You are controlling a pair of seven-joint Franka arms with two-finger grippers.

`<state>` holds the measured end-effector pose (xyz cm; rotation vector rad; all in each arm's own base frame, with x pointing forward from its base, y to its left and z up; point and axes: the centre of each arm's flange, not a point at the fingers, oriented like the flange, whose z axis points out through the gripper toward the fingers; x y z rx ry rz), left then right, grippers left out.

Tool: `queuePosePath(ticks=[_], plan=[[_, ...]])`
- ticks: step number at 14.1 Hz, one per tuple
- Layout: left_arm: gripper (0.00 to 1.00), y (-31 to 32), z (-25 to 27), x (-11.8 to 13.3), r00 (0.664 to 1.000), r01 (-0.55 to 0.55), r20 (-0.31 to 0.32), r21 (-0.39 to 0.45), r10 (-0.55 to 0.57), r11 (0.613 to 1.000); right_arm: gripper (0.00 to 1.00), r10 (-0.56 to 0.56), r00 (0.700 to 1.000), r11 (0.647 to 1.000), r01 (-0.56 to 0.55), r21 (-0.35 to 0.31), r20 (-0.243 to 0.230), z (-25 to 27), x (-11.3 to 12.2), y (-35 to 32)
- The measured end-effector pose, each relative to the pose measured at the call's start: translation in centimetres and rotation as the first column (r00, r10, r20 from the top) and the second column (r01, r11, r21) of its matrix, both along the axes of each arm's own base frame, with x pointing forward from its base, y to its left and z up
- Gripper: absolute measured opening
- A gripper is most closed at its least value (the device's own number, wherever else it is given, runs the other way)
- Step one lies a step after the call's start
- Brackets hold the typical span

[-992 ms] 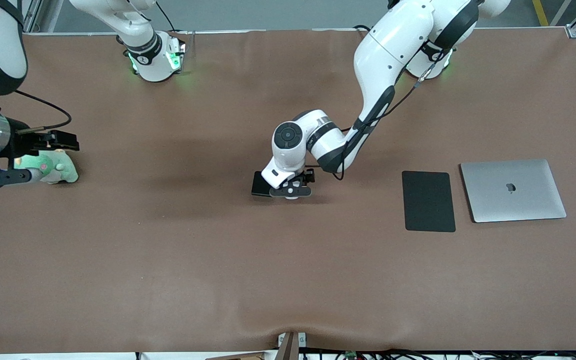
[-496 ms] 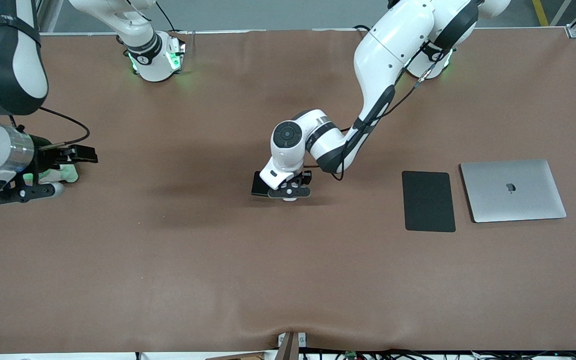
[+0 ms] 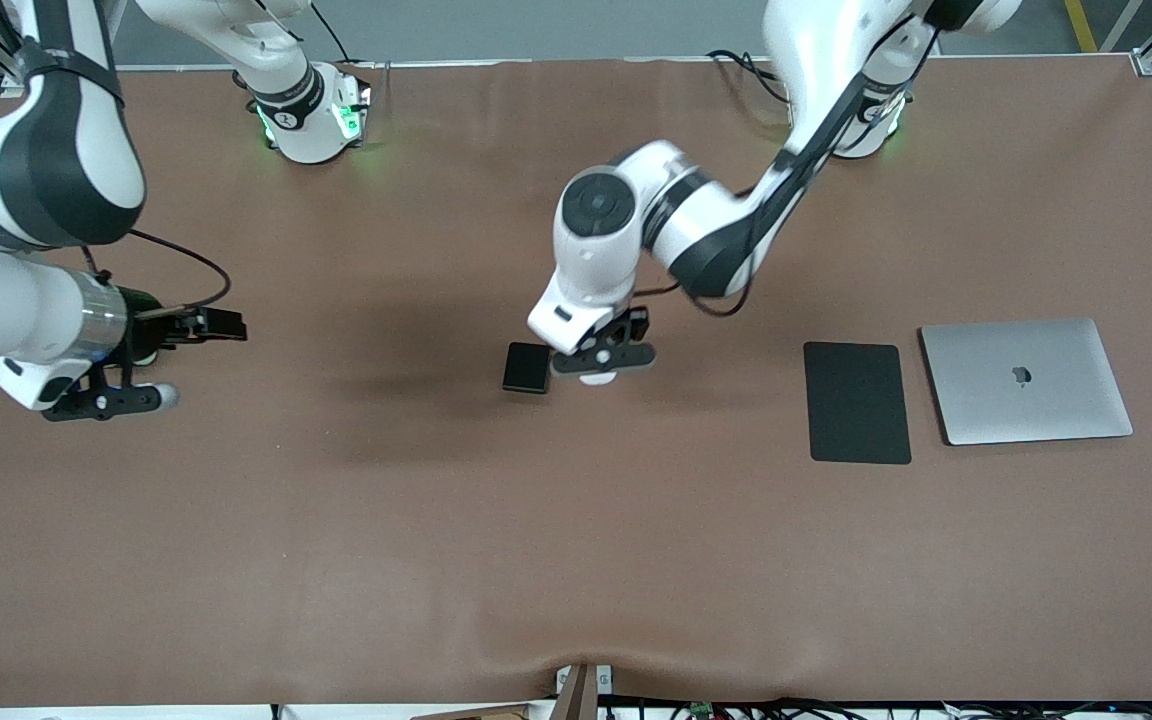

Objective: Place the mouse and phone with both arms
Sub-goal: 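Carry the mouse to the black pad while the right gripper reaches the phone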

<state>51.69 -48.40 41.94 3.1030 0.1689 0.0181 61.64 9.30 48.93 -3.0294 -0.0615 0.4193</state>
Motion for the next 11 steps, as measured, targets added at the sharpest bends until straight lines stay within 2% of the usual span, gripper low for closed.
queuePosePath(ticks=[3, 7, 11], plan=[[0.62, 7.7, 7.2, 1.9, 0.999, -0.045, -0.019, 0.012, 0.045, 0.999, 1.00, -0.040, 0.999, 0.999, 0.041, -0.021, 0.014, -0.7, -0.3, 5.5], [0.62, 21.2, 7.4, 5.3, 0.997, -0.049, -0.058, 0.045, 0.051, 0.998, 1.00, -0.078, 0.996, 0.997, 0.078, -0.005, 0.032, -2.5, -0.4, 11.0], [0.62, 34.0, 8.0, 6.4, 0.995, -0.058, -0.071, 0.059, 0.062, 0.997, 1.00, -0.095, 0.995, 0.995, 0.095, -0.006, 0.038, -5.4, -0.3, 14.6]])
